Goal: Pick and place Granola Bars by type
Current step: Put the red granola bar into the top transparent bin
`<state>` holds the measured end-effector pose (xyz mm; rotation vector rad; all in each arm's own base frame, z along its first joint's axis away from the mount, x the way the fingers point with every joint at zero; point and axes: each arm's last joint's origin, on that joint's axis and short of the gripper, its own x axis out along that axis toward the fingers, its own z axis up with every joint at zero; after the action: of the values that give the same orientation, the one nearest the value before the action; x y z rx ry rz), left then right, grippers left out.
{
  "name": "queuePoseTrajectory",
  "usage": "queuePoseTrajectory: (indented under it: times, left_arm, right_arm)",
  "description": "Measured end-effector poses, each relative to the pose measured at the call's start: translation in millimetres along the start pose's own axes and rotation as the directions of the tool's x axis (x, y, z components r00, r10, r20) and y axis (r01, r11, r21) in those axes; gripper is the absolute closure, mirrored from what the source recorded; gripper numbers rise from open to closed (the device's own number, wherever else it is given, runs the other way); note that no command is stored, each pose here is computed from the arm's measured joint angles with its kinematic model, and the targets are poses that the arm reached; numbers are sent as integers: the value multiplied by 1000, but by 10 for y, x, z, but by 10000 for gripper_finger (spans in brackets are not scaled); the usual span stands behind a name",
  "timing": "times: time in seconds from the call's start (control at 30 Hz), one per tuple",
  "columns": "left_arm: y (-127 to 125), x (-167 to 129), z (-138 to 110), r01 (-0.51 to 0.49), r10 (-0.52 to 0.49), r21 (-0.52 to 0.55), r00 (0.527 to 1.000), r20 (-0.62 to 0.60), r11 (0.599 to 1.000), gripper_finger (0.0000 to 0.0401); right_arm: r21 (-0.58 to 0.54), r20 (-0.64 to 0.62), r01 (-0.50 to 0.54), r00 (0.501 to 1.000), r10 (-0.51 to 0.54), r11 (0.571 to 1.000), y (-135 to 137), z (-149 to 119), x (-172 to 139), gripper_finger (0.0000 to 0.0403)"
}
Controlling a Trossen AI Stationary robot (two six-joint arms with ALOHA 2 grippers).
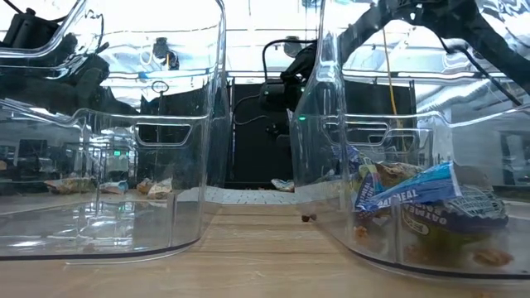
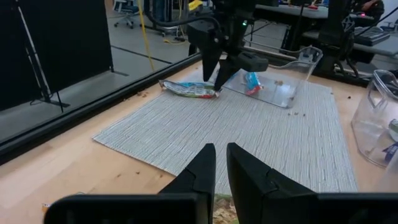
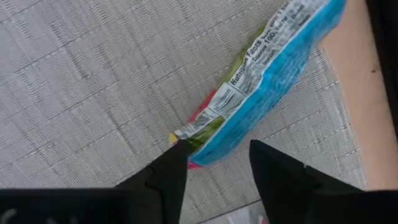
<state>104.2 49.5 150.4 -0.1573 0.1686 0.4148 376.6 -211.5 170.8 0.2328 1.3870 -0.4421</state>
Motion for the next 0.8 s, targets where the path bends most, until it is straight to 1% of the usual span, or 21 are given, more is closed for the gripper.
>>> queuePoseTrajectory:
  times: [0.13,0.27,0.33,0.43,0.53,0.8]
  left_arm:
    - [0,0,0,0,0,0,1000,-1,1000,354]
    - [0,0,-1,0,0,1,1000,-1,1000,354]
    - [0,1,-1,0,0,2,1000,-1,1000,354]
    - [1,0,-3,-1,1,2,1000,-3,1000,354]
    - [1,1,-7,-1,1,2,1000,-8,1000,354]
    - [1,1,-7,-1,1,1,1000,-8,1000,354]
  right_arm:
    - [-3,3,-3,1000,3,1000,16,4,-1,298]
    - [-21,3,-9,1000,10,1000,18,3,-1,370]
    - [-44,4,-22,1000,22,999,25,3,-2,394]
    - [-55,23,-57,998,58,997,47,22,-6,401]
    - [-90,35,-53,998,56,995,100,36,-10,402]
    - [-126,65,-61,995,70,990,216,47,-107,403]
